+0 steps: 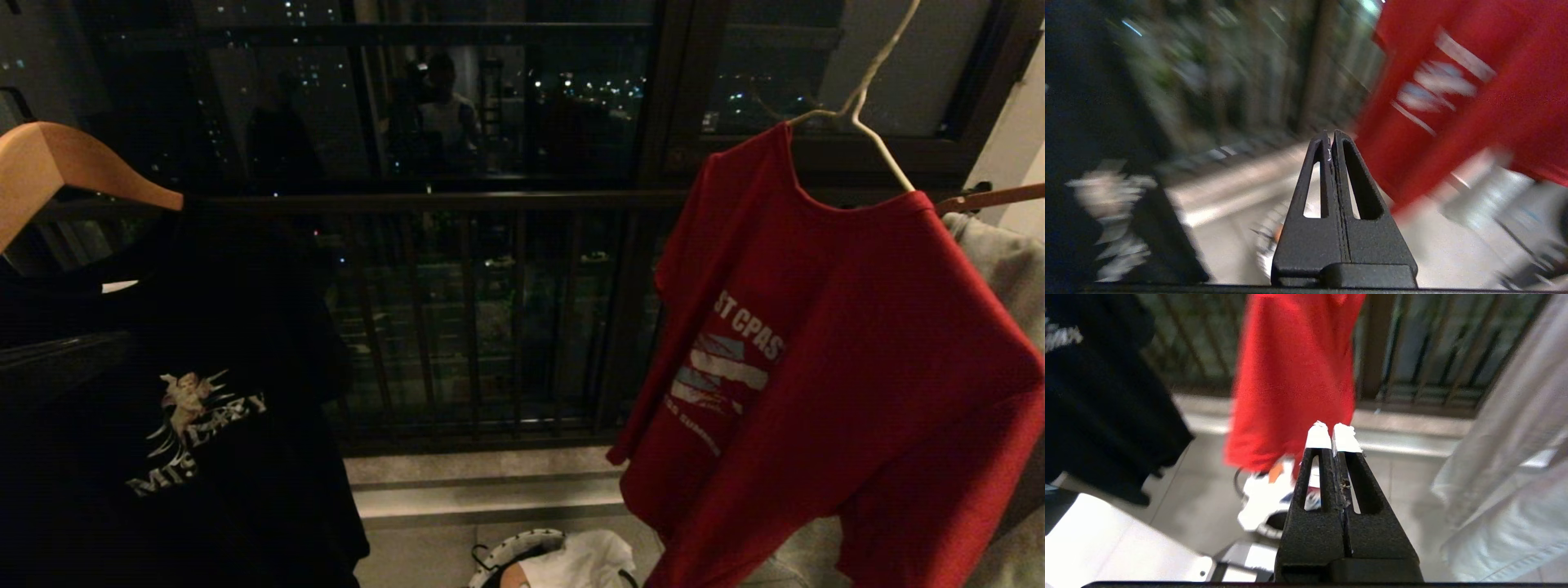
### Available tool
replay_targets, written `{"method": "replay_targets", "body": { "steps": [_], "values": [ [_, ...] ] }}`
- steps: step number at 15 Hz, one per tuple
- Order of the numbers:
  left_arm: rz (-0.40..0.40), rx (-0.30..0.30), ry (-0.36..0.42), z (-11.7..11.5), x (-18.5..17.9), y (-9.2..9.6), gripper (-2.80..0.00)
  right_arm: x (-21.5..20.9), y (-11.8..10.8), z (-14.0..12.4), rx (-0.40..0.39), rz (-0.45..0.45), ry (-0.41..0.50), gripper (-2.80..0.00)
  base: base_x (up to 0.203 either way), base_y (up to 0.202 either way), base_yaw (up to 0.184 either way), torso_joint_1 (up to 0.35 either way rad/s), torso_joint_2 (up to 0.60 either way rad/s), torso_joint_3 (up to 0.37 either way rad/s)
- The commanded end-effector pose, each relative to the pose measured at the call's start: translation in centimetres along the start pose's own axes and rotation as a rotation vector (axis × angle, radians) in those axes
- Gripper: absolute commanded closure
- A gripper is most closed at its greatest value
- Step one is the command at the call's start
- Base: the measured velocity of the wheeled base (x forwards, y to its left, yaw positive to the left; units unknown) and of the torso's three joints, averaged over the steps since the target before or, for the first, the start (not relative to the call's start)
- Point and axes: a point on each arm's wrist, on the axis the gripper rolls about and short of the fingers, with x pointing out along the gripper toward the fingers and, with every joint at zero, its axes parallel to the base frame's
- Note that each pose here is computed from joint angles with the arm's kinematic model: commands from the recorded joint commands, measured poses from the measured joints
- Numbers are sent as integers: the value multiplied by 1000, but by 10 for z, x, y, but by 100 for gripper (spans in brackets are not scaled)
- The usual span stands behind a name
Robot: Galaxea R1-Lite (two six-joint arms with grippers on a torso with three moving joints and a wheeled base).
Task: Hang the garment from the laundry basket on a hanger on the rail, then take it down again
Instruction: Take the clothes off the clothes rack
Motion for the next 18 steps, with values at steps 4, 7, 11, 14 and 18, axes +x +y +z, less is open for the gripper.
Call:
{"method": "replay_targets", "body": {
  "steps": [4,7,11,14,18],
  "values": [
    [175,46,-163,-24,-79,-7,0,-31,11,-22,15,-182,-152,0,0,0,0,0,0,0],
    [236,57,-158,-40,-100,-18,0,-33,20,-30,-13,-227,-168,0,0,0,0,0,0,0],
    [255,72,-113,-73,-121,-31,0,-22,15,-59,-30,-224,-107,0,0,0,0,0,0,0],
    [302,65,-63,-105,-118,-29,0,-8,10,-94,-62,-218,-55,0,0,0,0,0,0,0],
    [298,140,-26,-155,-113,-19,0,25,-1,-127,-132,-214,-156,0,0,0,0,0,0,0]
  ]
}}
